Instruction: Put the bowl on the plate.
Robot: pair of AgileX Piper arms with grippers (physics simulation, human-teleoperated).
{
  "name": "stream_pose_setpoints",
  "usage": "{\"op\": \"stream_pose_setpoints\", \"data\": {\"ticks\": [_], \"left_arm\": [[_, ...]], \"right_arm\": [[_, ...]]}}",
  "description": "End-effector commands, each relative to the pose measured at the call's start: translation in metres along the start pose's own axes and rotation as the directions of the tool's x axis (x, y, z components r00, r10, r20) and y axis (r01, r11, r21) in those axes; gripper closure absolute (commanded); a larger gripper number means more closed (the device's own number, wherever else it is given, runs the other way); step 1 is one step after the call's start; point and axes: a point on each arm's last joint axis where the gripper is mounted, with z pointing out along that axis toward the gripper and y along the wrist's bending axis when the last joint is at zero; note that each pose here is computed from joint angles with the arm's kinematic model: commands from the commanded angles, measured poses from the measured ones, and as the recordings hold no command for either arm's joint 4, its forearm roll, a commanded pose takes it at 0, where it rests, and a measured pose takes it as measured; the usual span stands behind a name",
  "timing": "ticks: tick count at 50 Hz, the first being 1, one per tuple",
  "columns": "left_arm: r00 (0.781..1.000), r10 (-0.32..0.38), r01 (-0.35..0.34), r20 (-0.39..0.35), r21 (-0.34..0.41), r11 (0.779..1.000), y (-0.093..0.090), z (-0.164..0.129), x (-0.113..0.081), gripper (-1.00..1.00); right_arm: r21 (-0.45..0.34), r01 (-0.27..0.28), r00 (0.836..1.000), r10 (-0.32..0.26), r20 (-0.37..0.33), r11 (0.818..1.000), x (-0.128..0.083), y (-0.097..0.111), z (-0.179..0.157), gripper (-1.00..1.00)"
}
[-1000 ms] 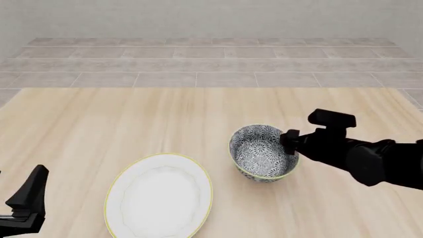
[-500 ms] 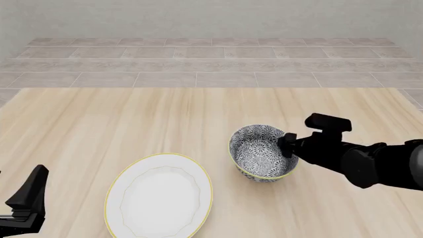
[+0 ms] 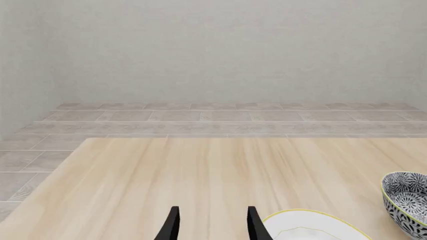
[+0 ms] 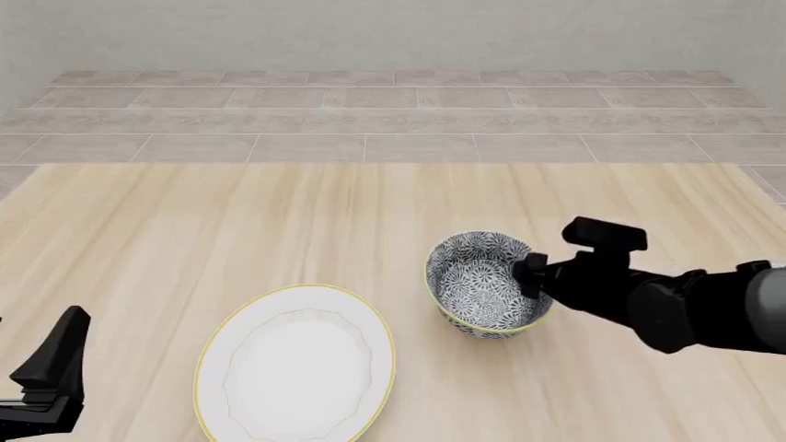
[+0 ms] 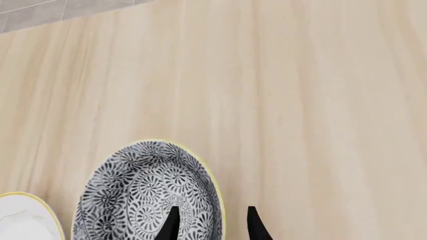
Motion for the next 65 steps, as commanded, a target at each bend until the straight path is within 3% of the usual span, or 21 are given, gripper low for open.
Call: {"op": "stream_pose_setpoints", "data": {"ticks": [1,36,37,65], "left_arm": [[1.0,0.0,0.0,0.0,0.0,1.0,0.0,0.0,0.0,-1.0],[1.0,0.0,0.0,0.0,0.0,1.0,0.0,0.0,0.0,-1.0],[1.0,0.0,0.0,0.0,0.0,1.0,0.0,0.0,0.0,-1.0],[1.0,0.0,0.0,0.0,0.0,1.0,0.0,0.0,0.0,-1.0]], "right_arm": [[0.001,-0.004,1.0,0.004,-0.007,1.0,0.004,-0.001,0.005,-1.0],[-0.002,-0.011,1.0,0.011,-0.019,1.0,0.009,0.0,0.011,-1.0],[0.002,-0.013,1.0,0.013,-0.017,1.0,0.009,-0.001,0.011,1.0],[0.014,-0.035,0.999,0.035,0.001,0.999,0.002,-0.006,0.001,1.0]]}}
